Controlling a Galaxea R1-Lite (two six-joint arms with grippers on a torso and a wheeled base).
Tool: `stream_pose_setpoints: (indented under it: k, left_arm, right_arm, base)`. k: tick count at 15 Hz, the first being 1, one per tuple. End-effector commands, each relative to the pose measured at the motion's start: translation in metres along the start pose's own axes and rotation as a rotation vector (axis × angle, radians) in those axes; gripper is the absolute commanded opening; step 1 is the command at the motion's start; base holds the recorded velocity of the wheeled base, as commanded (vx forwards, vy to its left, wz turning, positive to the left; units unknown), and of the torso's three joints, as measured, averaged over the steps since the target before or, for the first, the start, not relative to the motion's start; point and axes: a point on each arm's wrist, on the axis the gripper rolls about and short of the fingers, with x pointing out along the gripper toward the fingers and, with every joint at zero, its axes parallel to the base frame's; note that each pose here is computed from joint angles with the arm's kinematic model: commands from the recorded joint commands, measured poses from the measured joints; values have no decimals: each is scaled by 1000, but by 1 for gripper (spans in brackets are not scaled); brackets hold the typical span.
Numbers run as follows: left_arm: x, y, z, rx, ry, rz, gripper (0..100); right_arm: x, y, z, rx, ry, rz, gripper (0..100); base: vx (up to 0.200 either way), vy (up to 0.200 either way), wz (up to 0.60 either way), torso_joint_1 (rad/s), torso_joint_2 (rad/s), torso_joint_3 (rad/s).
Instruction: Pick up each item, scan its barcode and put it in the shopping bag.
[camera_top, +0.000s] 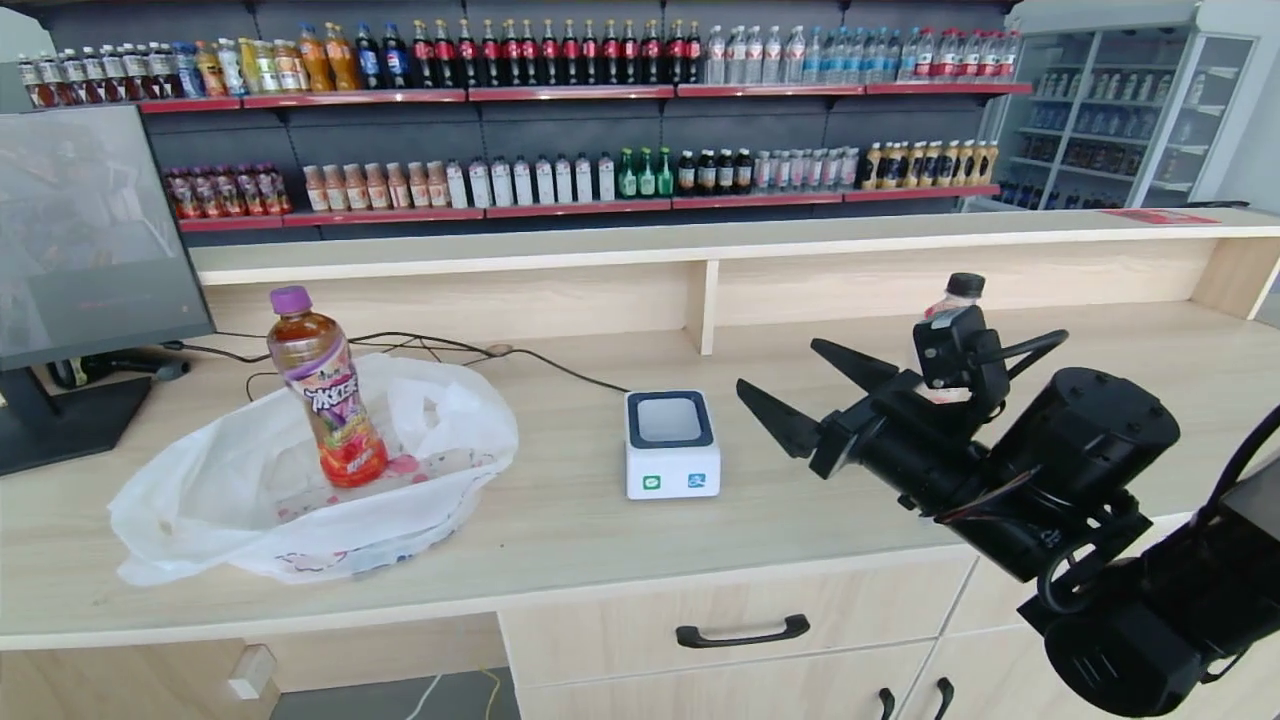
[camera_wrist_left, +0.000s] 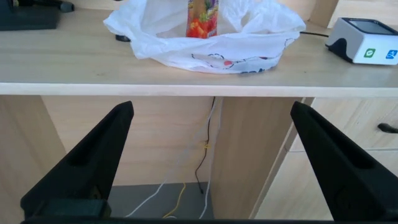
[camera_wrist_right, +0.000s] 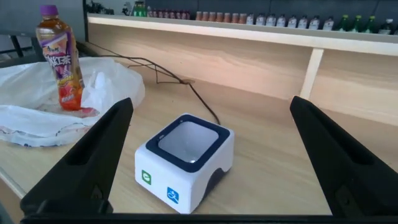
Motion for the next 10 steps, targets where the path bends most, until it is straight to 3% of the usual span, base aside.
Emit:
stream_pose_setpoints:
  k: [1,4,10]
  left_arm:
    - [0,0,0,0,0,0,100]
    - [0,0,0,0,0,0,100]
    - [0,0,0,0,0,0,100]
  right_arm:
    - [-3,-2,-5,3,23,-6,100]
    - [-16,-6,-13,10,76,-29,100]
    - [-40,-19,-16,9,135,-93,100]
  base:
    - [0,-200,0,-2,2,2]
    - [0,-200,0,4,1,1]
    - [0,0,0,0,0,0]
